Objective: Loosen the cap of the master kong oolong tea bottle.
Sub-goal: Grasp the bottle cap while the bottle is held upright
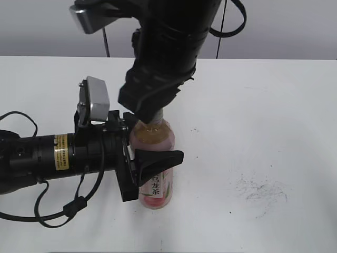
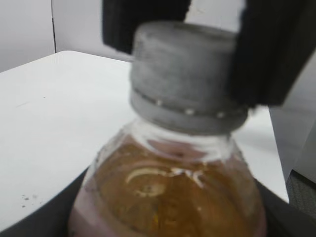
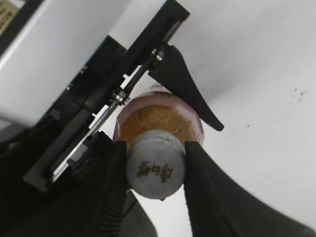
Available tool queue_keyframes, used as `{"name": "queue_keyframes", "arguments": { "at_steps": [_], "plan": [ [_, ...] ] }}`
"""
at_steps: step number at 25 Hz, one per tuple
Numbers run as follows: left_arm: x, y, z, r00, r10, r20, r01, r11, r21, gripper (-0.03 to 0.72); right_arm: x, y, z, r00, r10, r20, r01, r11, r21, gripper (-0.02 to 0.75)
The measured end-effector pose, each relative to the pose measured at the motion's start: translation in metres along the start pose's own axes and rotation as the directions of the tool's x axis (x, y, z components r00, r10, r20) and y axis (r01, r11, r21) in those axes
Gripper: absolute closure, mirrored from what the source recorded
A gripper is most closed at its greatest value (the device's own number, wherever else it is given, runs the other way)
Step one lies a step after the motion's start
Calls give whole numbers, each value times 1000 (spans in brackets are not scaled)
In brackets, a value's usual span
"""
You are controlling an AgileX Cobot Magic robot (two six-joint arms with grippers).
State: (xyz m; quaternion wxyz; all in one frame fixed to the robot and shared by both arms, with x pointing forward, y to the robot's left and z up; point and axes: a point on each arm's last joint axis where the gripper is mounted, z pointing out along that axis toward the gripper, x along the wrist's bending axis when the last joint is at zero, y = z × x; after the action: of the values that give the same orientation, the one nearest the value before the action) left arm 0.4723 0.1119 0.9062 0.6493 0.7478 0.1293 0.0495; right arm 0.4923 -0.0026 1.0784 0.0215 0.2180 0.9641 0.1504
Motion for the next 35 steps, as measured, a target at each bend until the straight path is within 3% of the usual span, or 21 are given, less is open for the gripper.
{"name": "queue_keyframes", "arguments": {
  "at_steps": [3,6,7,10,13,15,16,18,20,22,24,26,28,30,32,33,35],
  "plan": [
    [0,0,0,1000,0,1,0,1000,0,243,0,0,0,966,-260,-4,260,966,-3,474],
    [0,0,0,1000,1,1,-1,1000,0,243,1,0,0,812,-583,-4,583,812,-6,474],
    [0,0,0,1000,2,2,-2,1000,1,243,1,0,0,737,-676,-4,676,737,-7,474],
    [0,0,0,1000,3,3,-3,1000,1,243,2,0,0,371,-929,-2,929,371,-17,474],
    [0,0,0,1000,4,5,-4,1000,2,243,2,1,0,-85,-996,9,996,-86,-26,474],
    [-1,0,0,1000,4,6,-4,1000,1,243,3,1,0,-255,-967,17,966,-255,-29,474],
    [-1,0,0,1000,4,6,-4,1000,1,243,3,1,0,-301,-953,18,953,-302,-29,474],
    [-1,0,0,1000,4,7,-4,1000,2,243,3,1,0,-332,-943,19,943,-333,-28,474],
    [-1,0,0,1000,4,7,-4,1000,2,243,2,1,0,-277,-961,17,960,-277,-29,474],
    [-1,0,0,1000,5,9,-5,1000,3,243,2,0,0,-133,-991,11,991,-133,-31,462],
    [-1,0,0,1000,5,9,-5,1000,3,243,3,1,0,93,-996,8,995,93,-40,389],
    [-1,0,0,1000,5,10,-5,1000,2,243,4,1,0,378,-926,-5,925,378,-49,275],
    [-1,0,0,1000,5,10,-5,1000,2,243,4,1,0,622,-783,-20,781,622,-50,187],
    [-1,0,0,1000,5,10,-5,1000,2,243,5,1,0,832,-554,-34,552,832,-42,181],
    [-1,0,0,1000,5,10,-5,1000,2,243,4,1,0,958,-283,-45,281,959,-30,190],
    [-1,0,0,1000,6,11,-6,1000,2,243,4,1,0,991,-130,-43,130,991,-19,195],
    [-1,0,0,1000,6,10,-6,1000,2,243,2,1,0,995,95,-24,-95,995,-4,206]
  ]
}}
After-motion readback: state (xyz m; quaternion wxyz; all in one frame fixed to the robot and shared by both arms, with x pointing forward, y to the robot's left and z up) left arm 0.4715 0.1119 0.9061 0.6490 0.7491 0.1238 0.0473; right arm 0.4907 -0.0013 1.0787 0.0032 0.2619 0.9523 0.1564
